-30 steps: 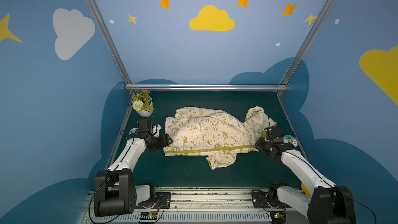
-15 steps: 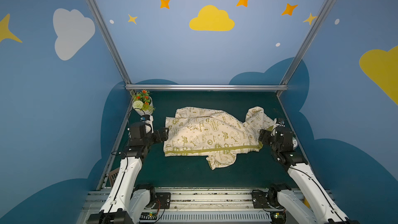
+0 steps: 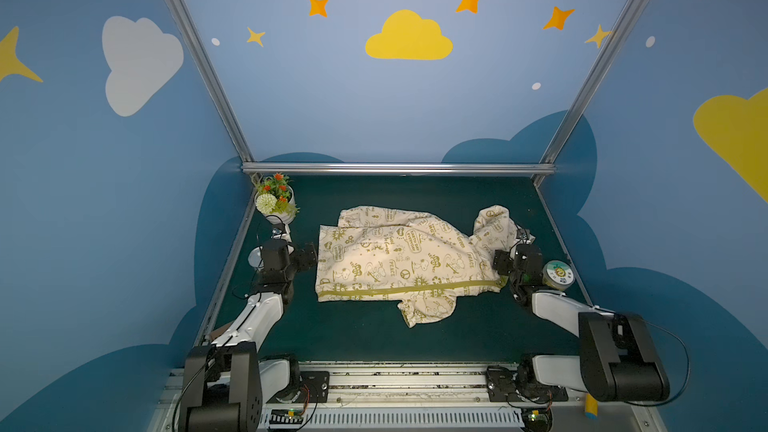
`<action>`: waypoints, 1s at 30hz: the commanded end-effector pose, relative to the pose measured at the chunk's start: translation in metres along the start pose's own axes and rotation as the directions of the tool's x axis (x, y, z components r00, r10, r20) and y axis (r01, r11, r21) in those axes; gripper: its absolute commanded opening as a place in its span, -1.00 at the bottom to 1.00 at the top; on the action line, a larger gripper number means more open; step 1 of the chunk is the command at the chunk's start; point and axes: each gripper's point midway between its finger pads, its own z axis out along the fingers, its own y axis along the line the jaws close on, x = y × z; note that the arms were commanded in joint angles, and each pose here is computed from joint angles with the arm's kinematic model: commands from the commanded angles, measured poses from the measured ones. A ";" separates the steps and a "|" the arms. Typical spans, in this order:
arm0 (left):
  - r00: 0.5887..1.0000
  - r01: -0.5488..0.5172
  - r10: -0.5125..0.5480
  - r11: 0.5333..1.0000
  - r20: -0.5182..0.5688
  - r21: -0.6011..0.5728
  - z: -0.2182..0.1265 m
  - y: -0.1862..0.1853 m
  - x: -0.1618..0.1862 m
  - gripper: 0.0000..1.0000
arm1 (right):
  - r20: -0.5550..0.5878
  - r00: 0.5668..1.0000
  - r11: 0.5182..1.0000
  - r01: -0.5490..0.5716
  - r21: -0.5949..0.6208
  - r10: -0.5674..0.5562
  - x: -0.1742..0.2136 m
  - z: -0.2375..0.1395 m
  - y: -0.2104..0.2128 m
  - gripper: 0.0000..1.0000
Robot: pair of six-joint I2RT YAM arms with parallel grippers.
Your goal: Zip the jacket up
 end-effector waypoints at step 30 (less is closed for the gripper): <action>0.978 -0.194 0.183 0.973 0.096 0.125 0.051 -0.033 0.011 0.99 | 0.162 0.987 0.971 0.049 -0.234 -0.011 -0.021 0.018 0.045 0.75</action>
